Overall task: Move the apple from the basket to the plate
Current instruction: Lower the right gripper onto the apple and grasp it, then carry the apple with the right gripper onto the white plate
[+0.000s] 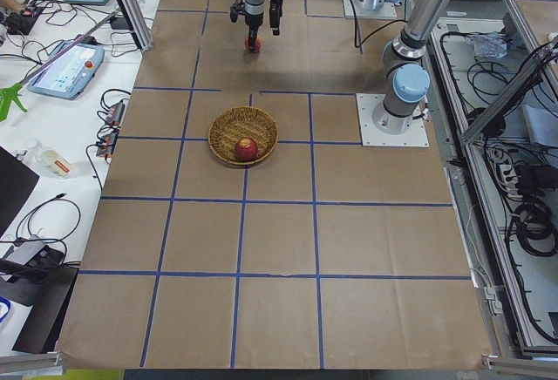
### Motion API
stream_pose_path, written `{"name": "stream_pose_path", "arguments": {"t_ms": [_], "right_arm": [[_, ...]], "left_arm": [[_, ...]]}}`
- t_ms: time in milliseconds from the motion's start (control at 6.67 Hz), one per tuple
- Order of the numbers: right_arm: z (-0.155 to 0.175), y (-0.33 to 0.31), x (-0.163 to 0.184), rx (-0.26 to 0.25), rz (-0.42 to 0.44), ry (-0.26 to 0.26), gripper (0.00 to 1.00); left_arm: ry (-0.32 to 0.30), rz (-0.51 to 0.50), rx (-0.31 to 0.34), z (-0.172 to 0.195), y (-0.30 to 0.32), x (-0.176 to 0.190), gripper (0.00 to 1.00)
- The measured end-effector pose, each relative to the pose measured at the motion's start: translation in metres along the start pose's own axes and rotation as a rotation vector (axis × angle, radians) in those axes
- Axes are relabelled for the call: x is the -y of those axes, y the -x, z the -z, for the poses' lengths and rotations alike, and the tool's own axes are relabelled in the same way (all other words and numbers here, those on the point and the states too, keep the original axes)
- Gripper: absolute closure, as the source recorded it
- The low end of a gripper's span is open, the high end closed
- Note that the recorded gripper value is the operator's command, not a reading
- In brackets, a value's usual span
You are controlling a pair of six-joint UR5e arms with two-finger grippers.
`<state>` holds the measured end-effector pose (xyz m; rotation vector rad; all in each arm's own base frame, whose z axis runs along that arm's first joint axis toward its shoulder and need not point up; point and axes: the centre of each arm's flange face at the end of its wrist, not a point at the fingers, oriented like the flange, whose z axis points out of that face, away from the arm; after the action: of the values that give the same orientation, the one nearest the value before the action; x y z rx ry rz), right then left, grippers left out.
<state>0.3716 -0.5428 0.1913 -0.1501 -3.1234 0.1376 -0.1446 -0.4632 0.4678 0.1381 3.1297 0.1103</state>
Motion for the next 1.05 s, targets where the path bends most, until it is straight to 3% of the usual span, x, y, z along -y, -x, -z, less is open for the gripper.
{"name": "stream_pose_path", "arguments": {"t_ms": [300,600,1050], "right_arm": [[0.017,-0.002,0.007,0.014,-0.007,-0.024,0.43],[0.074,-0.018,0.010,0.024,-0.007,-0.053,0.43],[0.164,-0.107,0.022,-0.004,0.052,-0.024,0.43]], "left_arm": [[0.000,0.004,0.001,-0.001,0.000,0.001,0.01],[-0.003,0.007,0.000,-0.002,0.000,0.003,0.01],[-0.007,0.009,0.000,-0.001,0.000,0.003,0.01]]}}
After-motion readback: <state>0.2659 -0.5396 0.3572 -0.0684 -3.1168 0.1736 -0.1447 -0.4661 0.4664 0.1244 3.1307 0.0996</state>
